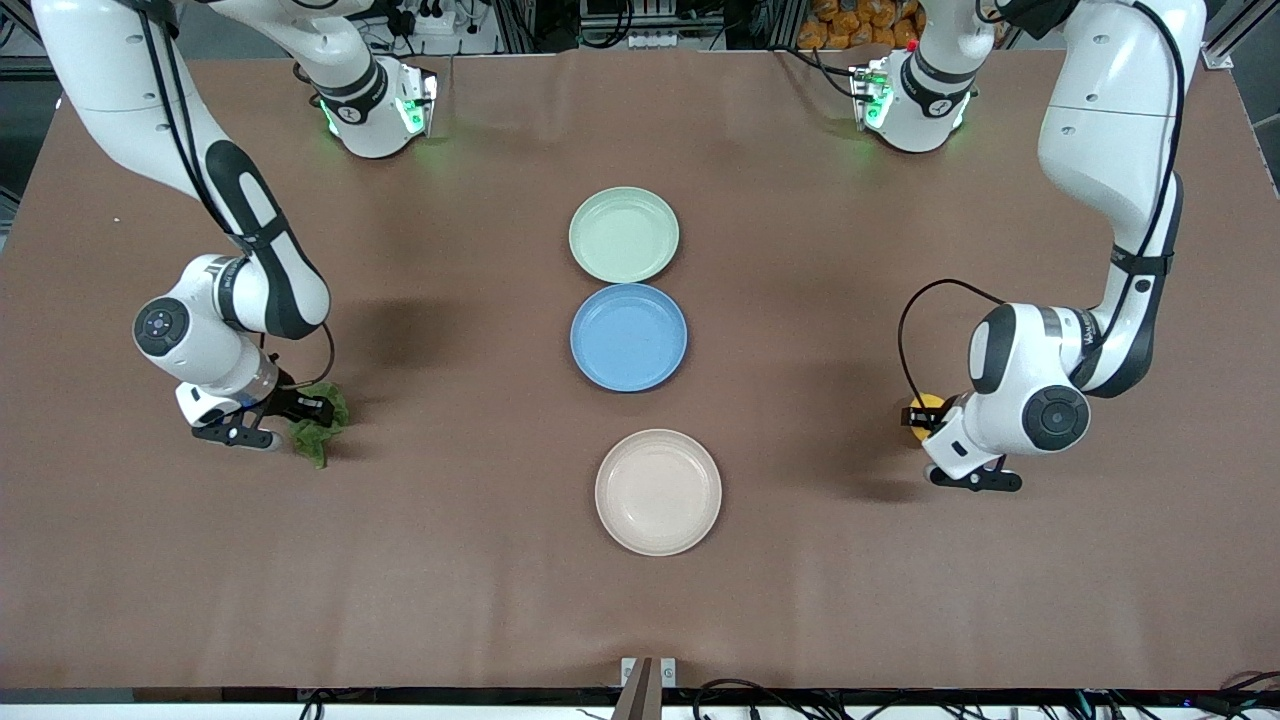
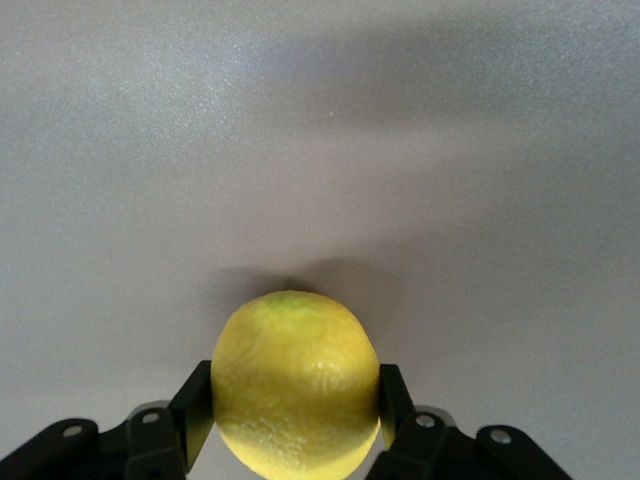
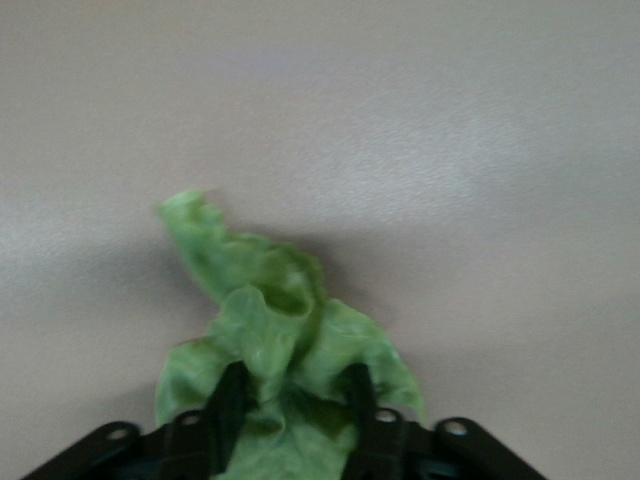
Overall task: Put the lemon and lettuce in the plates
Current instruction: 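Lift the lettuce with the right gripper while the left gripper holds lemon, then carry the lettuce over the green plate while the left gripper moves lemon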
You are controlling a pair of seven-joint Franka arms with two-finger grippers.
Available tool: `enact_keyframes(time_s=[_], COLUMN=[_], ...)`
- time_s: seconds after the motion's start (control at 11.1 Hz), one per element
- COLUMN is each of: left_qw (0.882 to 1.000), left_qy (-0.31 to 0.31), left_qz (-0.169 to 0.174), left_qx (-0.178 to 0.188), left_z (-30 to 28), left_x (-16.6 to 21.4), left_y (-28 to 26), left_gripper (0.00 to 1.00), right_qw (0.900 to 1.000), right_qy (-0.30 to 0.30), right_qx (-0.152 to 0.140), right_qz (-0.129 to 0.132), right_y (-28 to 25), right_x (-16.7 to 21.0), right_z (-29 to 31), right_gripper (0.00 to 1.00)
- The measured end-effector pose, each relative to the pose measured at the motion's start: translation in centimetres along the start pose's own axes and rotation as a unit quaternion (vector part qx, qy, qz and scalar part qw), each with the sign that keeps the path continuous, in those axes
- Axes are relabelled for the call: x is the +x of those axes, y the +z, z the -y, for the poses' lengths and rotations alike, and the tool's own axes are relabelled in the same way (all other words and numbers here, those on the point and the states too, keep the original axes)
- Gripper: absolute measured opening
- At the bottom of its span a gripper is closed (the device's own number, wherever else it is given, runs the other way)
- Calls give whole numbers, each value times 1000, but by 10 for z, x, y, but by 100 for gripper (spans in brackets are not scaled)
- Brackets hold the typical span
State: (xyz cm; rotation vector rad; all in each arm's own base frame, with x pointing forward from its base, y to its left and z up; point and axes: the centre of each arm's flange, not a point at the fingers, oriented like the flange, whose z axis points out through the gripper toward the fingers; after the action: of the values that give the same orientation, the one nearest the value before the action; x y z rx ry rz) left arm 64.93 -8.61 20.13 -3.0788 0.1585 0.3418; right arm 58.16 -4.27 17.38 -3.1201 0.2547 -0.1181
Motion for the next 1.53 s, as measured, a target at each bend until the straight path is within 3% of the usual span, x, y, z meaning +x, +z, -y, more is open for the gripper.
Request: enact_keyframes(time_s=[0.18, 0.36, 0.45, 0.72, 0.99, 1.26, 1.53], left_qw=[1000, 1000, 1000, 1000, 1000, 1000, 998], left_qy=[1, 1, 1, 2, 2, -8, -26], left_qz=[0, 0, -1, -1, -3, -18, -39], left_qx=[0, 0, 0, 0, 0, -1, -30], left_z=[-1, -2, -2, -2, -2, -3, -10], left_x=[0, 0, 0, 0, 0, 6, 13], left_y=[0, 0, 0, 0, 0, -12, -35], left_gripper=[69, 69, 69, 69, 69, 69, 69], right_qw=[1000, 1000, 1000, 1000, 999, 998, 996], right_qy=[6, 6, 4, -4, 1, 23, 51], right_qx=[-2, -2, -1, 4, 16, 35, 45], right_qz=[-1, -2, -2, 2, 31, 44, 66], right_y=[-2, -2, -2, -5, -36, -81, -107], right_x=[1, 1, 2, 3, 11, 13, -6], right_z=[-8, -8, -5, 6, 22, 79, 143], right_gripper=[25, 15, 3, 3, 3, 3, 3])
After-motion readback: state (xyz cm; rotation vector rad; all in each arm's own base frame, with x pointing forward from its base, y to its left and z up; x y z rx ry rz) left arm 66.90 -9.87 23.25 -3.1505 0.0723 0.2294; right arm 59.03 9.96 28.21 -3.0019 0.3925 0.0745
